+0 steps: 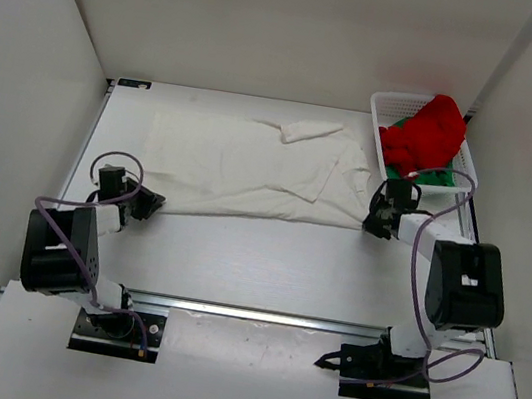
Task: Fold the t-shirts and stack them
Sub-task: Fold the flattened tshirt in 1/3 of the way
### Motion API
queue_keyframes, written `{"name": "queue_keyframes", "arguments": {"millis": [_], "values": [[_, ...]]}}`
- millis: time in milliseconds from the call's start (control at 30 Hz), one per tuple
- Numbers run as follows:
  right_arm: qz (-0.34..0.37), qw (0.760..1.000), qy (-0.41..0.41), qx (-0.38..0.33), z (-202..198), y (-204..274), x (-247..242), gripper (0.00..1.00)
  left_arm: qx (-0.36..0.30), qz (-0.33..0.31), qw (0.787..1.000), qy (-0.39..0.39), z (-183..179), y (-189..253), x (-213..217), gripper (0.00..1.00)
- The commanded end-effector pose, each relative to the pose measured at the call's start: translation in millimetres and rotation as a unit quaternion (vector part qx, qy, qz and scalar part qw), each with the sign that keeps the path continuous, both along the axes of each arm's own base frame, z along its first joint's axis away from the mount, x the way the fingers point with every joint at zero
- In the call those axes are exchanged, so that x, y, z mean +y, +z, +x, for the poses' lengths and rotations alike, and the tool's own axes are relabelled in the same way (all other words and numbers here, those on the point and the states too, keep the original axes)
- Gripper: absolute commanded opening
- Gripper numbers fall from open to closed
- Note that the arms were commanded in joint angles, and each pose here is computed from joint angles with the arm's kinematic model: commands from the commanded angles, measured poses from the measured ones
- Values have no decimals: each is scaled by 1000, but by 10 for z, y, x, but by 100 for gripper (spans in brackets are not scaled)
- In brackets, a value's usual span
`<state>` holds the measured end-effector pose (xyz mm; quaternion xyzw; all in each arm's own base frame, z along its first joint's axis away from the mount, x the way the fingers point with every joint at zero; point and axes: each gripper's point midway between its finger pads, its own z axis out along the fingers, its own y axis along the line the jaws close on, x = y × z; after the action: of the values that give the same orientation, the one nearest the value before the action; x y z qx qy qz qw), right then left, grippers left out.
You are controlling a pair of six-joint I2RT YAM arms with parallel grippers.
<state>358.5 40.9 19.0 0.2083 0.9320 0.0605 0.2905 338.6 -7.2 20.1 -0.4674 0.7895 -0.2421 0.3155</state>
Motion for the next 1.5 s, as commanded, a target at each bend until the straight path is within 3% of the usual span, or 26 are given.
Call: {"name": "queue_keyframes", "arguments": {"millis": [0,133,333,400,500,567,700,800,933,1100,1467], "values": [[32,999,-25,11,-346,-13,-46,0,21,-12,1000,18,-259,-48,82,35],[85,996,-23,24,-794,-71,46,1,31,6,999,25,-495,-53,187,36],[78,995,-54,2,-1214,33,-157,1,27,41,998,34,-792,16,329,38],[76,995,-52,-31,-1139,194,-189,16,5,65,997,32,-742,172,361,41],[71,995,-21,-62,-956,504,-103,30,-54,90,995,-2,-486,579,242,41],[60,994,12,-87,-752,763,22,40,-87,97,990,-63,-259,820,-50,41],[47,987,118,-96,-535,842,651,37,-116,148,970,-151,-10,1004,-781,40],[64,983,159,-72,-330,649,970,34,-107,119,968,-195,162,867,-1184,40],[71,982,163,-64,-152,492,1083,34,-82,82,969,-217,228,590,-1371,37],[99,979,176,-30,-149,241,1220,34,-25,52,983,-177,16,113,-1081,35],[114,972,206,2,-253,151,1401,34,9,11,1000,-19,-486,-112,-207,36]]}}
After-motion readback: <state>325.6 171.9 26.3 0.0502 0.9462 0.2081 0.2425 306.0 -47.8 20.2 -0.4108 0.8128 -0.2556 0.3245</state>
